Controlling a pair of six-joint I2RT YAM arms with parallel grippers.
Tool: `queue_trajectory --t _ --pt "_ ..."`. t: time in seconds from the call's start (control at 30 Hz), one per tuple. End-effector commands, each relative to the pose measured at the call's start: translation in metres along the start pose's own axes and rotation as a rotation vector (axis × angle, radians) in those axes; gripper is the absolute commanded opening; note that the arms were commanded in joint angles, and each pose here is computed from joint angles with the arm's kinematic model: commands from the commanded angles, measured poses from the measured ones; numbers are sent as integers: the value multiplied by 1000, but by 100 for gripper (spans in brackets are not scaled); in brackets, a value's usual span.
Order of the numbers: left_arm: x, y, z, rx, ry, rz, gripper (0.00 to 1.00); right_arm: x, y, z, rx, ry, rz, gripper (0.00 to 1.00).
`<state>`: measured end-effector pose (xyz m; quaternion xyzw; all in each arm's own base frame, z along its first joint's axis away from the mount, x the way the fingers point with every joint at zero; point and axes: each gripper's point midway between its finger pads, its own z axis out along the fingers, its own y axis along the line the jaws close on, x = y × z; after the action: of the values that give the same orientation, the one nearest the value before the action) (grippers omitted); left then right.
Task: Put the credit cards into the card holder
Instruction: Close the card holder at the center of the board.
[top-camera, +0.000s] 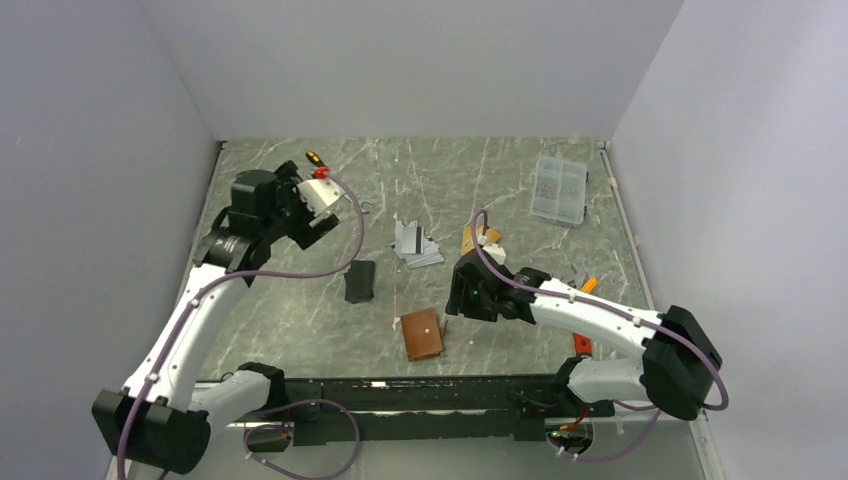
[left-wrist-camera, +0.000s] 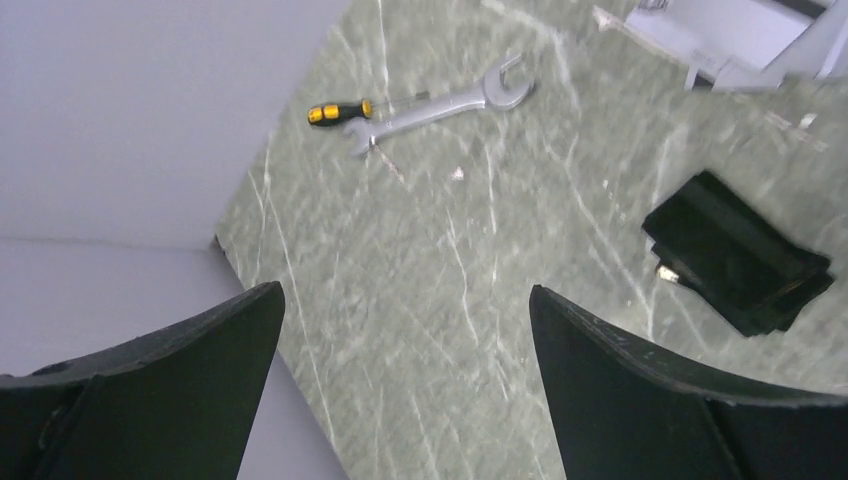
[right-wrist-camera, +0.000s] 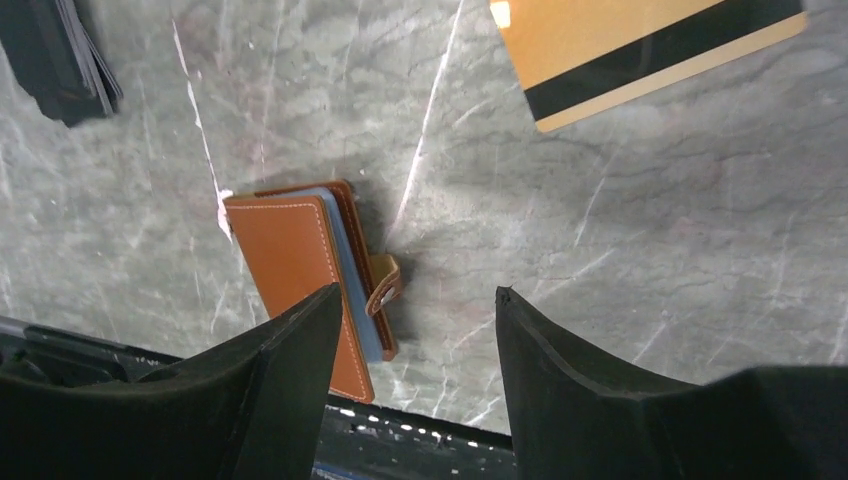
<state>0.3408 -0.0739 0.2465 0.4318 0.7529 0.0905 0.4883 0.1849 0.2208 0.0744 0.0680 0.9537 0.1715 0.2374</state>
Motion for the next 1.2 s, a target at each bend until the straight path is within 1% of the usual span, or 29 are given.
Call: queue_trajectory --t 0.0,0.03,0.07,0.1,0.13,0.2,0.27,0.3,0.33,0.43,0.63,0.73,0.87,1.07,1.17 --pt "-16 -46 2 251 -110 -48 99 7 21 -3 -54 94 -29 59" --pt "-14 -61 6 302 -76 -62 94 10 24 -2 -62 111 -29 59" --pt "-9 -82 9 367 -46 -52 86 13 24 0 -61 128 -28 58" --pt "-7 -99 11 398 -28 -36 82 15 25 2 -59 142 -24 56" --pt "-7 -114 15 405 -35 -5 81 17 25 3 -54 154 -19 54" --pt "-13 -146 14 421 -95 71 86 18 26 4 -50 163 -13 52" --pt "-23 -175 7 460 -156 116 90 20 24 6 -42 169 -4 50" --pt "-27 -188 4 499 -164 127 96 21 23 7 -37 172 -2 50" --pt "-27 -201 4 538 -154 131 99 22 22 8 -32 176 -2 49" --pt "-24 -240 5 631 -113 177 99 25 19 12 -10 192 -5 47" --pt "-19 -311 -3 750 -134 340 99 29 15 19 33 222 -5 37" --pt "-11 -333 -7 801 -145 427 99 31 12 18 43 227 3 32" --pt "-6 -348 -5 821 -192 505 99 30 7 18 60 210 11 26" --pt "-15 -356 -5 844 -249 525 99 27 0 20 98 191 16 16" --pt "-15 -362 -6 862 -269 533 95 22 -3 18 113 165 17 13"
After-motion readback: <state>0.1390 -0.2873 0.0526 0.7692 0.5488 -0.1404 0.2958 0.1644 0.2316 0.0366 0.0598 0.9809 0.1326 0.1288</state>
